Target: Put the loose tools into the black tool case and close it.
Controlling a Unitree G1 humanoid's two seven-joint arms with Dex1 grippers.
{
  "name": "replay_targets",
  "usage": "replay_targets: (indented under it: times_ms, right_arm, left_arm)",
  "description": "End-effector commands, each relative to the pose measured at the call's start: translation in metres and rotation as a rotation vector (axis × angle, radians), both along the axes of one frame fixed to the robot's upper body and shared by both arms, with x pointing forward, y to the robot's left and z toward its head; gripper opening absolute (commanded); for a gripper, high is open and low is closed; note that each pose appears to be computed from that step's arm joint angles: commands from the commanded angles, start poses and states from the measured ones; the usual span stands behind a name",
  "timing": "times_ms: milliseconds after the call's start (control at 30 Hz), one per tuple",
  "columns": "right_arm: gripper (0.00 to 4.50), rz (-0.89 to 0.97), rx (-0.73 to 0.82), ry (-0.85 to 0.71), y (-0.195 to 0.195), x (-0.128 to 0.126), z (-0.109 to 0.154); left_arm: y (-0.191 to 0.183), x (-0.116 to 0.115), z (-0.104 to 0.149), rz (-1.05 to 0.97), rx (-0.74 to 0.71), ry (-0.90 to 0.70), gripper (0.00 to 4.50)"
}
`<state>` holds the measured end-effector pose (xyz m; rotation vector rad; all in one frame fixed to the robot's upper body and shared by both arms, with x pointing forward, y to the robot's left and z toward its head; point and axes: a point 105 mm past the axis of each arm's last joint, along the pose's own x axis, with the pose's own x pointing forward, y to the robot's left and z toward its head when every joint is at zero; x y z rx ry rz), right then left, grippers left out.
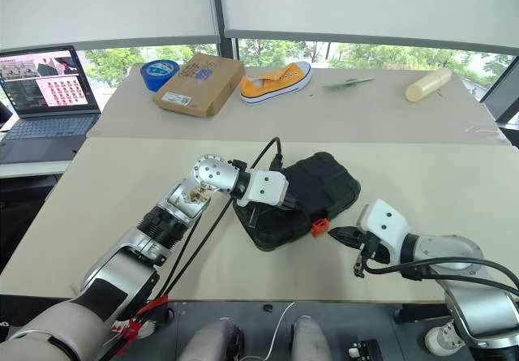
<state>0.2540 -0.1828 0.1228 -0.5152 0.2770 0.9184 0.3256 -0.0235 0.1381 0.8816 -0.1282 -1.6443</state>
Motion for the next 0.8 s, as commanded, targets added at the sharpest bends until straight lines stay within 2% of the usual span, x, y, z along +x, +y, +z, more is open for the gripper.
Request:
replay_targets:
  times_ms: [33,400,533,633,800]
  right_arm:
    - [0.00,-0.003,-0.021,-0.009,0.004,0.005,-0.005]
    - [0.00,-0.046,-0.002,-0.028,0.019,0.027,-0.024]
    - [0.00,-0.092,0.041,-0.089,0.020,0.037,-0.014]
    - [0.00,-0.069,0.091,-0.132,0.024,0.034,0.002]
    - [0.00,-0.079,0.070,-0.184,0.017,0.030,0.016]
  left_arm:
    - [0.009,0.005,-0.027,0.052,0.089,0.043,0.04]
    - [0.004,0.009,-0.020,0.053,0.075,0.031,0.04]
    - [0.002,0.008,-0.019,0.047,0.068,0.032,0.04]
    - [0.002,0.007,-0.021,0.043,0.075,0.029,0.04]
    - [0.004,0.006,-0.032,0.035,0.110,0.024,0.04]
